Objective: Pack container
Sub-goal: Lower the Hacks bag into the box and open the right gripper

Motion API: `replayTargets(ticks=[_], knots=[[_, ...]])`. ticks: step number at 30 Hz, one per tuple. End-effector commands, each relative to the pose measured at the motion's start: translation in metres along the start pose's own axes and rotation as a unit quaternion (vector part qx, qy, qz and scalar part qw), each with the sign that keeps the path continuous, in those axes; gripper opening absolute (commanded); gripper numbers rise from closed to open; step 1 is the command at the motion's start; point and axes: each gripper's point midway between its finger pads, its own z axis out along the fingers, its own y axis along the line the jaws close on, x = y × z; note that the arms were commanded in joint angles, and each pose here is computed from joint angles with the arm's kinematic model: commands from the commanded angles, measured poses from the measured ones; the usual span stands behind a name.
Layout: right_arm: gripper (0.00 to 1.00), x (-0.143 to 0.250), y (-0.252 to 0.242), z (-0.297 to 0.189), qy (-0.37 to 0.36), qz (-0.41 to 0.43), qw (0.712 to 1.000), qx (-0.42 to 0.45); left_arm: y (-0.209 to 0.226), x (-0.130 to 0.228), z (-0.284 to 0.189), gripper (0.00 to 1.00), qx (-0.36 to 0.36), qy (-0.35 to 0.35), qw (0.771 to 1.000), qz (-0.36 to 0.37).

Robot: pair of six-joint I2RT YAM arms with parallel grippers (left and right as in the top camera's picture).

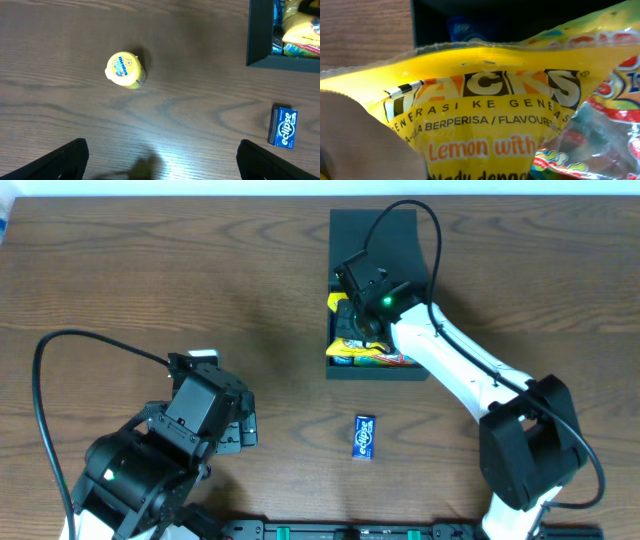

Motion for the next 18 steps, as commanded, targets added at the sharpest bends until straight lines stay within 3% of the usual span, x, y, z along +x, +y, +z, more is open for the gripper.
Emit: replayTargets(ticks=[1, 3, 7, 9, 15, 18], knots=[[0.25, 0.0023, 0.0046, 0.0030, 0.000, -0.012, 1.000, 0.000, 0.0045, -0.0014, 0.0000, 0.95, -0.012, -0.005, 1.000, 0.002], [0.37, 0.0016, 0.0036, 0.0030, -0.003, -0.013, 1.000, 0.003, 0.0045, -0.0013, 0.0000, 0.95, -0.012, -0.005, 1.000, 0.002], [0.43, 0.0005, 0.0023, 0.0030, -0.005, -0.017, 1.000, 0.007, 0.0045, -0.0014, 0.0000, 0.95, -0.012, -0.005, 1.000, 0.002], [0.55, -0.0009, 0.0005, 0.0029, -0.009, -0.022, 1.000, 0.011, 0.0045, -0.0014, 0.0000, 0.95, -0.012, -0.005, 1.000, 0.002], [0.76, -0.0036, -0.0028, 0.0029, -0.014, -0.041, 0.999, 0.018, 0.0045, -0.0013, 0.0000, 0.95, -0.012, -0.005, 1.000, 0.002], [0.94, -0.0054, -0.0052, 0.0029, -0.014, -0.049, 0.999, 0.020, 0.0045, -0.0013, 0.0000, 0.95, -0.012, -0.005, 1.000, 0.002]])
